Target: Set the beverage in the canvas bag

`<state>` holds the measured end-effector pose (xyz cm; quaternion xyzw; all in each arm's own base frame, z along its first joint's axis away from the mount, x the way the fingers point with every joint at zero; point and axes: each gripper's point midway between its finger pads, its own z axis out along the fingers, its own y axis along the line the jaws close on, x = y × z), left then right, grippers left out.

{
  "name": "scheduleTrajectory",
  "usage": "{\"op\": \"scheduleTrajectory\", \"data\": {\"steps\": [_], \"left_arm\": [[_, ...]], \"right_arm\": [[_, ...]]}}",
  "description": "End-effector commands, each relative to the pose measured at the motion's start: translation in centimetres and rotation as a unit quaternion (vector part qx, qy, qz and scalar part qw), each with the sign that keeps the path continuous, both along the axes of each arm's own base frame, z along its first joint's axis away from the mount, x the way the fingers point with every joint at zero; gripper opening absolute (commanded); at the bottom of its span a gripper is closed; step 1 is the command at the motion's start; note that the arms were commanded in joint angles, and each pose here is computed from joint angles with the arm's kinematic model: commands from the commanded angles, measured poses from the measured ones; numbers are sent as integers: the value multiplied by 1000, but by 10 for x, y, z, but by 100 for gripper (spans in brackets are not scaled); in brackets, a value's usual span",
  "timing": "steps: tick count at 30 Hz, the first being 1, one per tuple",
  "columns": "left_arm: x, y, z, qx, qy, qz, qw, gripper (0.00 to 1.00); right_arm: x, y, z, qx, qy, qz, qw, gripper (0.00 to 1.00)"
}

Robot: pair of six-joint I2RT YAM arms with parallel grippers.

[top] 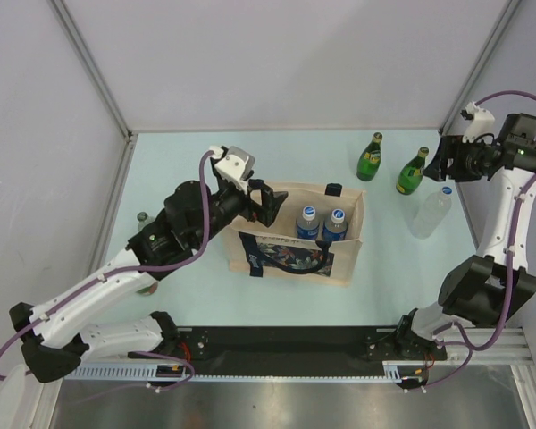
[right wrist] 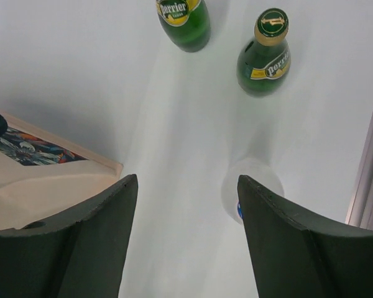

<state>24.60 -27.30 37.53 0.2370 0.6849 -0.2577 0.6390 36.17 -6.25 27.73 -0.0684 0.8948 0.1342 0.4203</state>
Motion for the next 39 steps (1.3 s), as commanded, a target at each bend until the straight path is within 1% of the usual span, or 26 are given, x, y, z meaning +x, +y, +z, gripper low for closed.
{"op": "scheduleTrajectory", "data": {"steps": [1,6,12,15,19,26,34,35,37,38,39], "left_arm": [[-4,11,-2,-19,15,18,1000,100],[-5,15,-8,-10,19,23,1000,100],[-4,17,-15,5,21,27,999,100],[-2,15,-15,6,21,29,999,100],[-1,15,-17,7,24,31,999,100],[-1,15,-21,12,31,32,999,100],[-1,16,-25,8,41,38,998,100],[-1,16,-24,6,41,38,998,100],[-1,17,-25,7,42,40,998,100],[-1,18,-24,6,41,42,998,100],[-1,19,-24,8,41,43,998,100]], "right_arm": [[-9,-6,0,-25,22,3,999,71],[-13,-23,-22,-49,62,-22,997,72],[-6,-37,-29,-77,67,-37,994,72],[-5,-43,-39,-86,80,-38,992,72],[-7,-46,-61,-89,103,-36,990,71],[-4,-49,-78,-90,117,-30,989,68],[-10,-49,-84,-99,122,-26,987,54],[-11,-49,-85,-100,123,-25,987,50],[-13,-50,-84,-104,122,-25,987,47],[-13,-50,-84,-107,122,-22,987,40],[-13,-50,-84,-108,120,-21,987,36]]}}
